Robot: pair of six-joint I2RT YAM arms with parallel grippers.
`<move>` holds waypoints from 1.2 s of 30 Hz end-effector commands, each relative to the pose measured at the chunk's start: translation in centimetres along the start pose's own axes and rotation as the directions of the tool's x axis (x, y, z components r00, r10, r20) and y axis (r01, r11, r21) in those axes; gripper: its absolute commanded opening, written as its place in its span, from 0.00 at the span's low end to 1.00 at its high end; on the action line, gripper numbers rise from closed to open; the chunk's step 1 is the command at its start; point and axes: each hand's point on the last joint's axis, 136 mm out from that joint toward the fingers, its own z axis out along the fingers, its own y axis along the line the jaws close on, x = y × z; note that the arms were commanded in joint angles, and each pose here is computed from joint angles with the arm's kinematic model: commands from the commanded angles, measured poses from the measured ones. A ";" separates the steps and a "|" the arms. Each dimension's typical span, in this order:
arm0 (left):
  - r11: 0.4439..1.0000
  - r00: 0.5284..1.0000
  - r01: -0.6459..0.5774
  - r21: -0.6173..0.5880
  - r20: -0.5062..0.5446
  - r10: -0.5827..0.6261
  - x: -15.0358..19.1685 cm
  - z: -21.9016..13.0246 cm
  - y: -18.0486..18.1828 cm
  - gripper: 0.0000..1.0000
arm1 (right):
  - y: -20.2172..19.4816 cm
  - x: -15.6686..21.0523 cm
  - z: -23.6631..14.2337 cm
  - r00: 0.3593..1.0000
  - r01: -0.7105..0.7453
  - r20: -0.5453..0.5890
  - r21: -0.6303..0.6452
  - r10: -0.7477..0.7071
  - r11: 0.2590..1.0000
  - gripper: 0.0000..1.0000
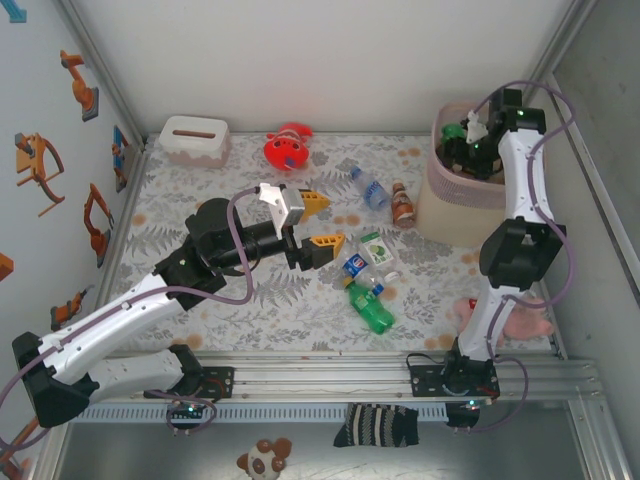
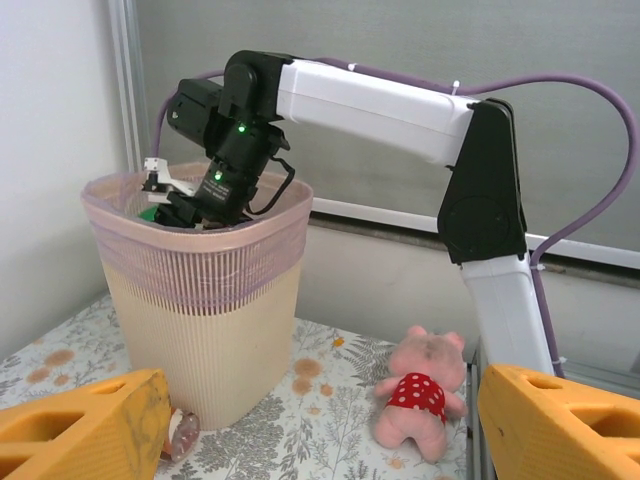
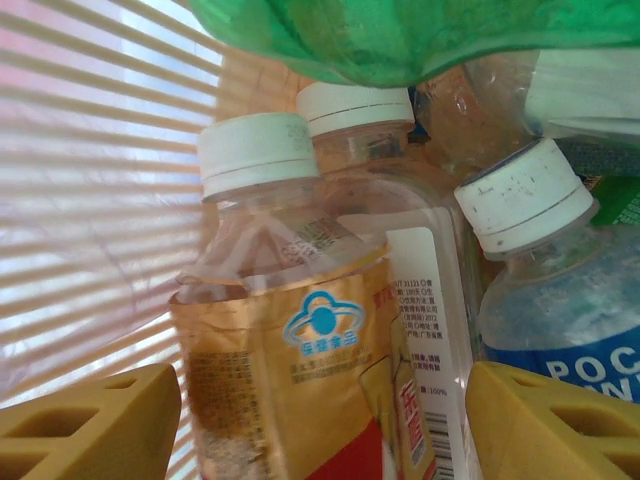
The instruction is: Put the plastic bottles in the bin
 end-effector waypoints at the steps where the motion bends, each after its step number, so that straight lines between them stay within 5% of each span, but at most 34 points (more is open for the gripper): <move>1: 1.000 1.000 0.005 -0.008 0.014 -0.005 -0.4 -0.4 0.1 0.80 | 1.5 -0.2 -3.7 0.997 0.026 0.076 0.017 -0.027 1.000 0.74; 14: 0.993 0.997 0.070 -0.097 -0.037 -0.074 0.8 0.4 1.9 0.80 | 2.0 0.3 -10.8 0.971 0.042 0.227 0.148 -0.075 0.988 0.72; 22: 0.964 0.980 0.156 -0.214 -0.090 -0.178 2.9 1.0 4.1 0.79 | 5.6 1.7 -14.3 0.933 0.144 0.303 0.182 -0.194 0.973 0.70; 36: 0.795 0.871 0.413 -0.444 -0.064 -0.488 7.7 -0.5 10.2 0.78 | 15.3 7.9 -10.2 0.833 0.507 0.133 0.204 -0.537 0.837 0.68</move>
